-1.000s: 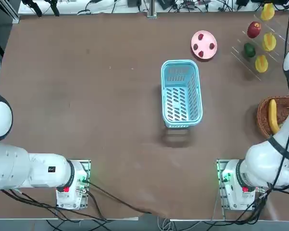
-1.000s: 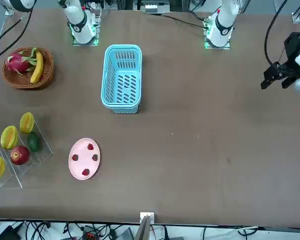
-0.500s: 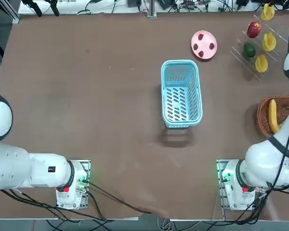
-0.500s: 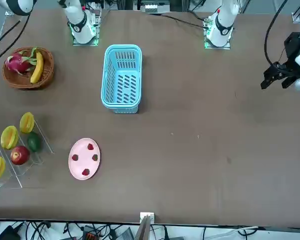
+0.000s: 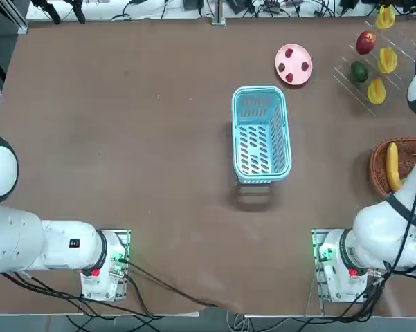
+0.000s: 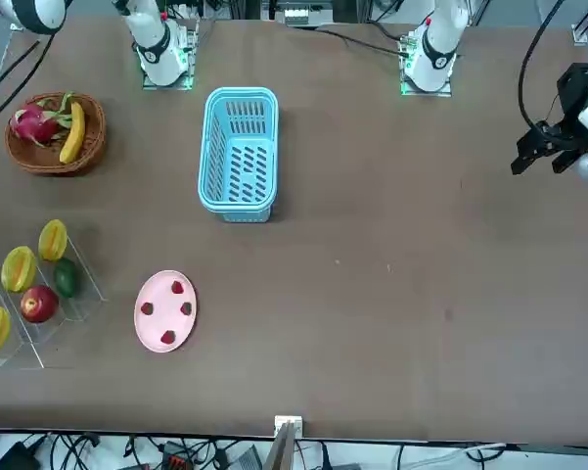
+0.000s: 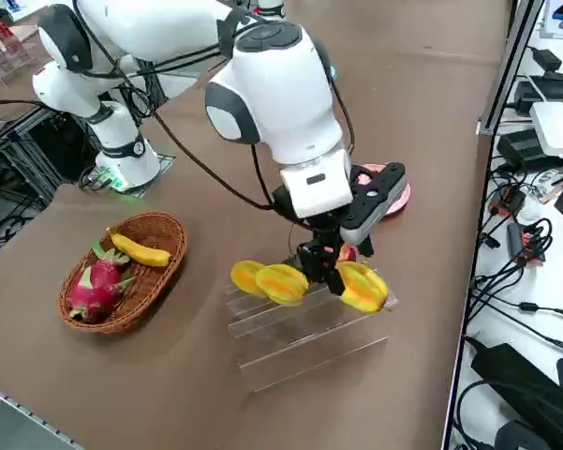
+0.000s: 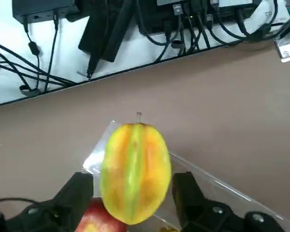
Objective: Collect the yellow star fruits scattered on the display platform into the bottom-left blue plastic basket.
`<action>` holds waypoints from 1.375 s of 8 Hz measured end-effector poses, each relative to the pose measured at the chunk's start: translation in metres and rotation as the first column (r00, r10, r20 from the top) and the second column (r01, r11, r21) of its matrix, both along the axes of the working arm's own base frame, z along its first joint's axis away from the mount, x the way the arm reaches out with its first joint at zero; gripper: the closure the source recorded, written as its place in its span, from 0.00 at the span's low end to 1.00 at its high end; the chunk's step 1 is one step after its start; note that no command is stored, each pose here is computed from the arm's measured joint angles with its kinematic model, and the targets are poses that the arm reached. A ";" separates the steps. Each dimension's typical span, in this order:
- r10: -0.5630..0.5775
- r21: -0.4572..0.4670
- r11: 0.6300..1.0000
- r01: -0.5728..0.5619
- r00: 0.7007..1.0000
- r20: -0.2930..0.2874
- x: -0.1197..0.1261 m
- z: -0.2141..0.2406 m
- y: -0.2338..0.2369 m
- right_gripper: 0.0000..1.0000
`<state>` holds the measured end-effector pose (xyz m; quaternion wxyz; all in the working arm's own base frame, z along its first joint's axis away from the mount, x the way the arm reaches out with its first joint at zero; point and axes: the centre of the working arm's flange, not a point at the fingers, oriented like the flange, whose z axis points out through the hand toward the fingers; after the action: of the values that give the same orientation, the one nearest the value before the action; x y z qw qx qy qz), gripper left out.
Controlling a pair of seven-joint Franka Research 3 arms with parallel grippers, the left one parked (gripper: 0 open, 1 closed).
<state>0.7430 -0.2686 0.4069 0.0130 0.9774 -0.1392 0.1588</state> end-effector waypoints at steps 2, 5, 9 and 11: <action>0.000 -0.001 1.000 0.000 1.000 0.009 0.002 -0.004 0.000 0.00; -0.003 0.001 1.000 0.003 1.000 0.004 0.003 -0.015 -0.002 0.03; -0.021 0.045 0.999 0.021 1.000 0.011 0.004 -0.020 -0.001 0.40; -0.035 0.064 0.997 0.034 0.999 0.020 0.003 -0.017 -0.004 0.76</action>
<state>0.7455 -0.2730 0.3901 -0.0168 0.9730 -0.1612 0.1645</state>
